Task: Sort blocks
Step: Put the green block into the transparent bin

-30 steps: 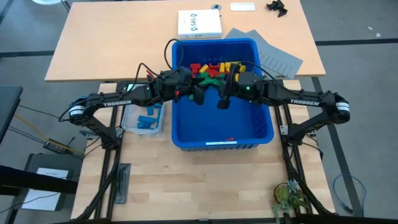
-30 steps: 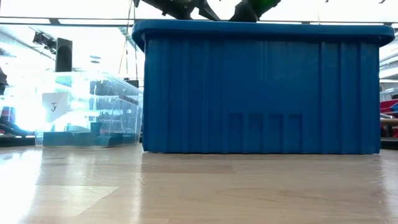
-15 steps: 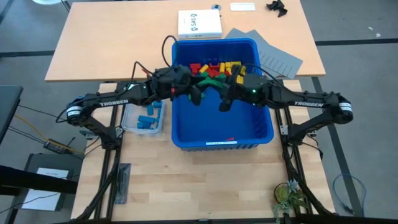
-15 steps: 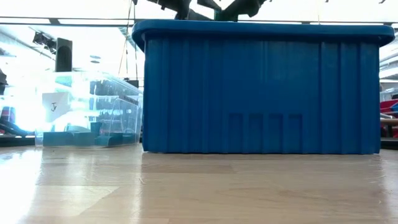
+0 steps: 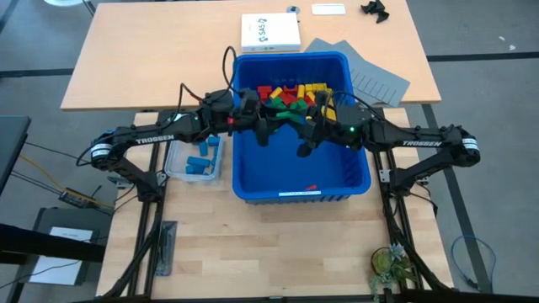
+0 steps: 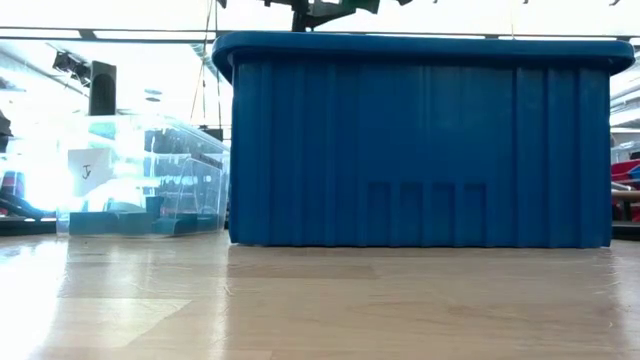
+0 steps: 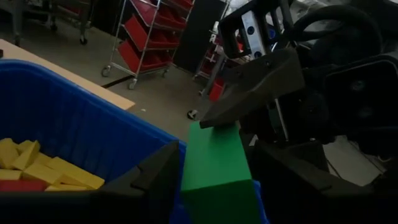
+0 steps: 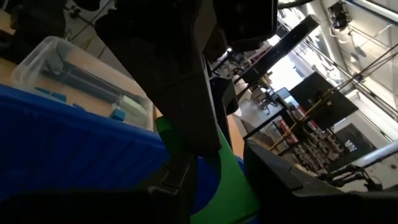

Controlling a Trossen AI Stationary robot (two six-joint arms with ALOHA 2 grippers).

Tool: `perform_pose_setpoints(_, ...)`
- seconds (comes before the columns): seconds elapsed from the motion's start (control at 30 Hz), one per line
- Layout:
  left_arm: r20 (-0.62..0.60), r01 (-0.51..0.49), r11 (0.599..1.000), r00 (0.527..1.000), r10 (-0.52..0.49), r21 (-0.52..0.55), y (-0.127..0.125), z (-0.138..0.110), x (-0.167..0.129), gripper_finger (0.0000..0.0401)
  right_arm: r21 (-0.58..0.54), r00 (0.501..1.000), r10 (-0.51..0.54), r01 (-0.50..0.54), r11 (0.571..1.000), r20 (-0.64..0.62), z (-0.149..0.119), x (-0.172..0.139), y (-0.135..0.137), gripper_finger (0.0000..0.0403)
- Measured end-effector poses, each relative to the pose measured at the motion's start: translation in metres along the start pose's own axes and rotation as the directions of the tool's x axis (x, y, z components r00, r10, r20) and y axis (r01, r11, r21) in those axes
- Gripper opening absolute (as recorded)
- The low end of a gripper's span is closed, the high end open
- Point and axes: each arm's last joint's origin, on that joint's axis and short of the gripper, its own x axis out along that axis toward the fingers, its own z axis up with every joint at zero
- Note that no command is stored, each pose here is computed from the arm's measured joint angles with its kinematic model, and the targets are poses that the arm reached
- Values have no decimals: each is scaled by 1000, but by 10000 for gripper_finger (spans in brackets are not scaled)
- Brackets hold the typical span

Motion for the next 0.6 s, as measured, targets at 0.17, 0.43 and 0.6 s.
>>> perform_pose_setpoints(0.17,6,3,1000,1000,-3,0,0,1,0,187,4,1000,-12,12,1000,3,2,-1,1,113)
perform_pose_setpoints(0.43,2,10,999,1000,-11,35,-1,0,0,142,68,1000,-14,14,998,3,2,-1,1,202)
perform_pose_setpoints(0.6,26,-68,992,998,65,103,4,3,-3,142,61,994,-64,69,996,-86,-1,-6,-1,255)
